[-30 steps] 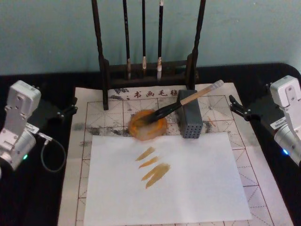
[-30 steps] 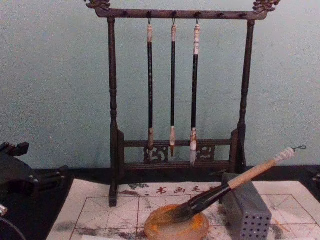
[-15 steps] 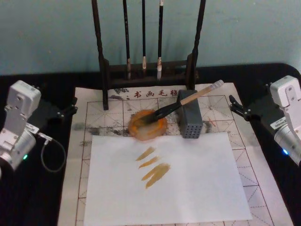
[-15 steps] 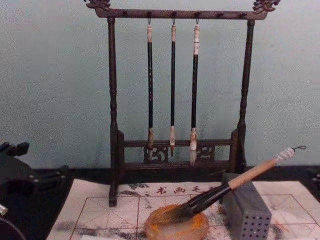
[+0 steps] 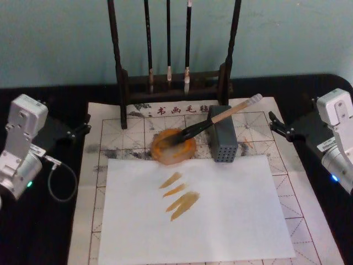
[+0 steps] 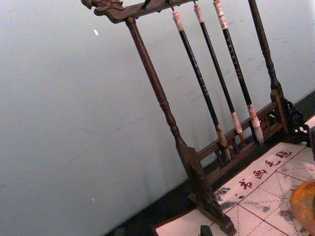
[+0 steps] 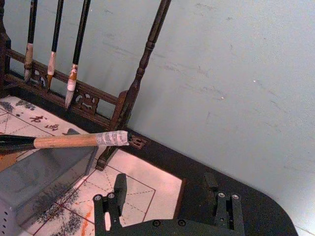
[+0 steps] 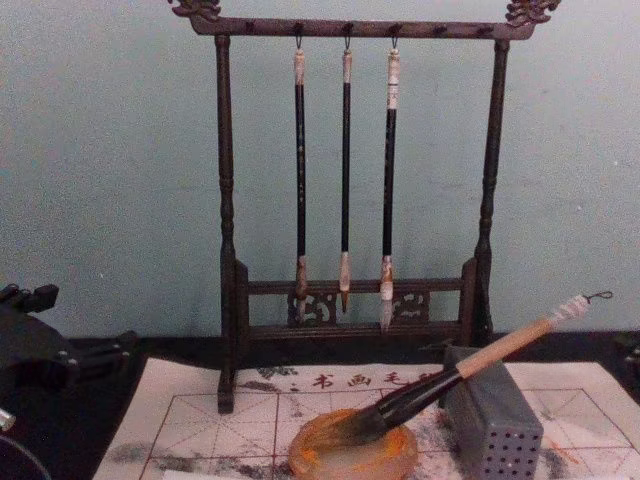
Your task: Pick up the brush from the inkstone, write on the paper, then place the brush back to its original position.
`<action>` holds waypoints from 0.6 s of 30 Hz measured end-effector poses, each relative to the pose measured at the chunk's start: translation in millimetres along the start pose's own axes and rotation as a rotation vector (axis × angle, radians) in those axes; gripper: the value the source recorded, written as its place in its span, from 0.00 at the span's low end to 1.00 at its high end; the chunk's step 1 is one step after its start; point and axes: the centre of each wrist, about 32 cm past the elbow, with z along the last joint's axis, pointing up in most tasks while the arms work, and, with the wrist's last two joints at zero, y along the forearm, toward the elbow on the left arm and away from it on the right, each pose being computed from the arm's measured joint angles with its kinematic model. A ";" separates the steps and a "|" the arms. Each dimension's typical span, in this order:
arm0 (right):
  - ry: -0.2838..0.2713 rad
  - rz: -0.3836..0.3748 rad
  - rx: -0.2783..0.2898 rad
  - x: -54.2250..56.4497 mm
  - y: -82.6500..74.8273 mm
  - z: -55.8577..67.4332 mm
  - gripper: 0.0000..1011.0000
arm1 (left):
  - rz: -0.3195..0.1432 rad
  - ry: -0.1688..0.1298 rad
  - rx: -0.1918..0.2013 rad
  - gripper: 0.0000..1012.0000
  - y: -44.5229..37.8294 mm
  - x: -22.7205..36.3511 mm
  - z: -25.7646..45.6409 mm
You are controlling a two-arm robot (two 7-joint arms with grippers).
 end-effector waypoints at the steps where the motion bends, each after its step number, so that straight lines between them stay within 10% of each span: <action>1: 0.000 0.000 0.000 0.0 0.0 0.0 0.99 | 0.000 0.000 0.000 0.99 0.0 0.0 0.0; 18: 0.233 0.034 0.056 -5.6 -8.4 -0.1 0.99 | 0.000 0.000 0.000 0.99 0.0 0.0 0.0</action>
